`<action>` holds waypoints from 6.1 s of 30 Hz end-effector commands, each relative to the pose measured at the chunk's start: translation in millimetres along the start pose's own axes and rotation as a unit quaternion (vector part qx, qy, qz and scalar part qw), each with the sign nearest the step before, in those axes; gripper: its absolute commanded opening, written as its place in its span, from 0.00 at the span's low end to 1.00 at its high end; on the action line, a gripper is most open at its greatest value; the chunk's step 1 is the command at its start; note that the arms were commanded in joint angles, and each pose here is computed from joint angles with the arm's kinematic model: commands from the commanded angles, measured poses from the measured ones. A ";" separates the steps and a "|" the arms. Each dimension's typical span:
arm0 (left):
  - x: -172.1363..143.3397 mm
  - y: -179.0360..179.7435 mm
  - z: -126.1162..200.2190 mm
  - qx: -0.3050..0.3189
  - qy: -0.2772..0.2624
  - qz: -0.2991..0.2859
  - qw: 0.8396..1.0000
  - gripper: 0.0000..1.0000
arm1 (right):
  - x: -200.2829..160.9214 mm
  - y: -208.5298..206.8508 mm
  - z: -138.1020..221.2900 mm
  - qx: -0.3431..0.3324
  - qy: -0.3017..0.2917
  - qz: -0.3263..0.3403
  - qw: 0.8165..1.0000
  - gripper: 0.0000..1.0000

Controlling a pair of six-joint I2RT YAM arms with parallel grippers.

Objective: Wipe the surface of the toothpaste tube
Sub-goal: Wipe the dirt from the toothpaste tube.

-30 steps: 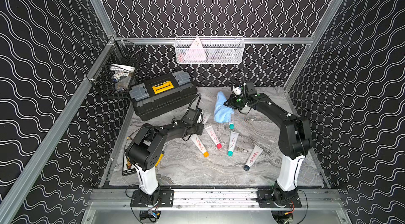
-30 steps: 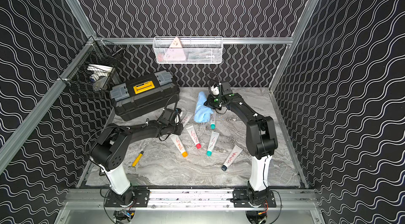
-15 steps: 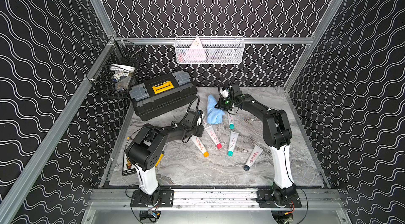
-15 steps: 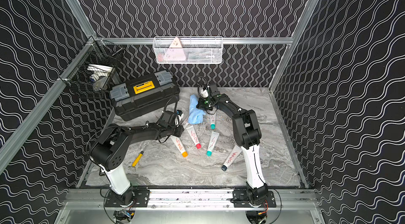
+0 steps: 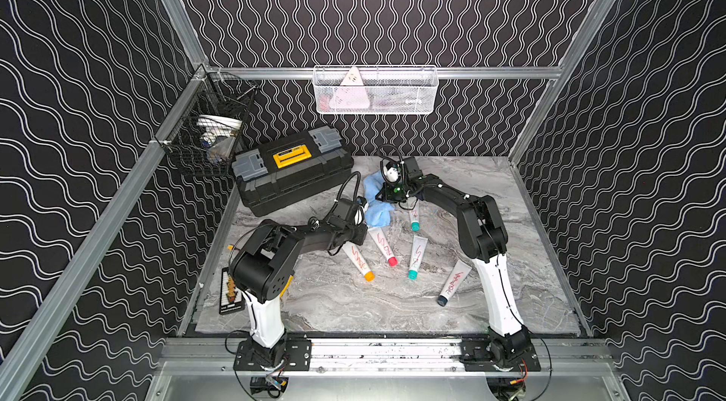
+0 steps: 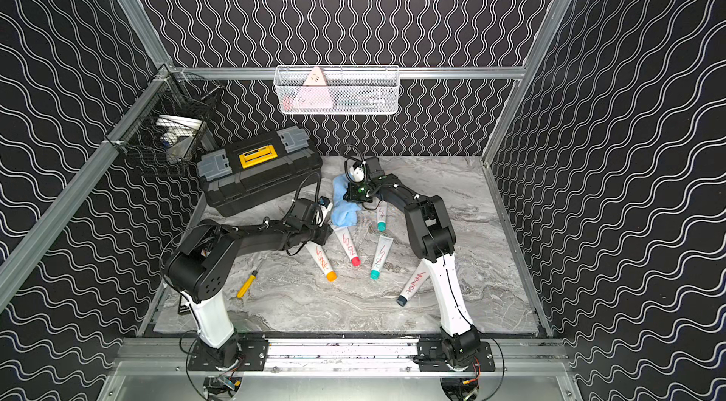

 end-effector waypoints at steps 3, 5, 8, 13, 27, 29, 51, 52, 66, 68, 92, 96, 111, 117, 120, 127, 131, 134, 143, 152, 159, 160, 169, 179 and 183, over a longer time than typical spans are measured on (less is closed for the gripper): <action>6.2 -2.7 -3.1 -0.010 -0.009 -0.003 1.000 0.18 | -14.0 6.8 -5.3 0.026 0.021 0.010 0.999 0.00; 5.9 -2.5 -3.5 -0.012 -0.010 0.004 1.000 0.18 | -19.1 6.1 -4.1 0.028 0.026 0.007 0.999 0.00; 5.7 1.0 -4.9 0.001 -0.009 0.010 1.000 0.17 | -32.8 5.1 -4.5 0.042 0.048 0.000 0.998 0.00; 4.0 2.6 -8.0 0.005 -0.004 0.018 1.000 0.17 | -59.9 19.6 -6.6 0.059 0.082 0.005 0.995 0.00; 2.1 11.1 -11.2 0.005 0.000 0.042 0.999 0.16 | -107.6 55.0 -3.9 0.133 0.144 0.009 0.981 0.00; 2.3 11.9 -10.1 0.006 0.000 0.043 0.999 0.16 | -108.4 50.7 -6.3 0.128 0.144 0.007 0.981 0.00; 4.3 10.5 -2.3 0.001 -0.012 0.039 0.999 0.16 | -10.1 -47.8 -6.1 0.020 0.022 -0.045 0.999 0.00; 4.6 10.6 -2.1 0.001 -0.012 0.039 0.999 0.16 | -6.7 -47.3 -5.9 0.018 0.020 -0.041 0.999 0.00; 3.9 12.1 -2.7 0.004 -0.010 0.043 0.999 0.16 | -24.0 -24.7 -9.6 0.023 0.042 0.000 0.999 0.00; 3.3 12.8 -3.3 0.004 -0.008 0.046 0.999 0.16 | -32.6 -18.8 -9.7 0.029 0.048 0.004 0.998 0.00; 2.3 20.8 -3.0 0.007 -0.010 0.062 0.998 0.15 | -112.7 47.2 -2.5 0.111 0.145 0.047 0.982 0.00; 3.3 20.1 -1.6 0.004 -0.013 0.060 0.998 0.15 | -101.6 38.4 -6.2 0.091 0.130 0.045 0.986 0.00; 6.0 15.7 0.6 -0.012 -0.024 0.056 0.998 0.16 | -28.0 -24.9 -1.4 0.036 0.054 -0.020 0.998 0.00; 6.5 15.5 0.8 -0.013 -0.026 0.055 0.998 0.16 | -11.1 -39.3 -0.6 0.018 0.042 -0.024 0.999 0.00; 6.1 15.4 0.1 -0.013 -0.025 0.055 0.998 0.16 | -6.5 -35.7 1.9 0.018 0.038 -0.015 0.999 0.00; 5.9 15.5 -0.7 -0.013 -0.024 0.056 0.998 0.16 | -10.8 -22.3 1.7 0.029 0.043 0.000 0.999 0.00; 5.9 15.6 -1.7 -0.013 -0.022 0.058 0.998 0.16 | -22.7 -11.3 -1.4 0.034 0.058 0.012 0.998 0.00; 6.3 15.6 -2.2 -0.014 -0.022 0.059 0.998 0.16 | -32.3 -2.3 -0.3 0.043 0.065 0.016 0.997 0.00; 5.8 15.7 -2.4 -0.013 -0.021 0.059 0.998 0.16 | -75.1 35.4 2.4 0.076 0.106 0.038 0.991 0.00; 6.0 15.8 -0.9 -0.012 -0.022 0.059 0.998 0.16 | -110.3 64.3 4.4 0.117 0.147 0.051 0.981 0.00; 6.0 15.3 -0.9 -0.014 -0.023 0.059 0.998 0.16 | -110.8 60.9 -0.5 0.116 0.145 0.047 0.981 0.00; 6.4 15.2 -0.3 -0.014 -0.024 0.059 0.998 0.16 | -109.4 58.9 -2.0 0.112 0.143 0.046 0.982 0.00; 6.7 14.1 1.2 -0.018 -0.027 0.055 0.998 0.16 | -77.3 31.4 -11.0 0.079 0.101 0.024 0.992 0.00; 6.8 12.7 2.0 -0.023 -0.028 0.055 0.998 0.16 | -45.8 -4.0 -12.6 0.052 0.065 -0.006 0.997 0.00; 6.8 12.4 2.0 -0.024 -0.029 0.054 0.998 0.16 | -28.3 -23.1 -8.2 0.034 0.044 -0.018 0.998 0.00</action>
Point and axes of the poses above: each gripper's point midway between its finger pads, its own z axis back along the fingers, its own y axis along the line the jaws close on, x = y × z, the point moved 4 cm from there along z, back along the fingers, and after that the axes turned 7 degrees about -z, right-handed, at the moved point
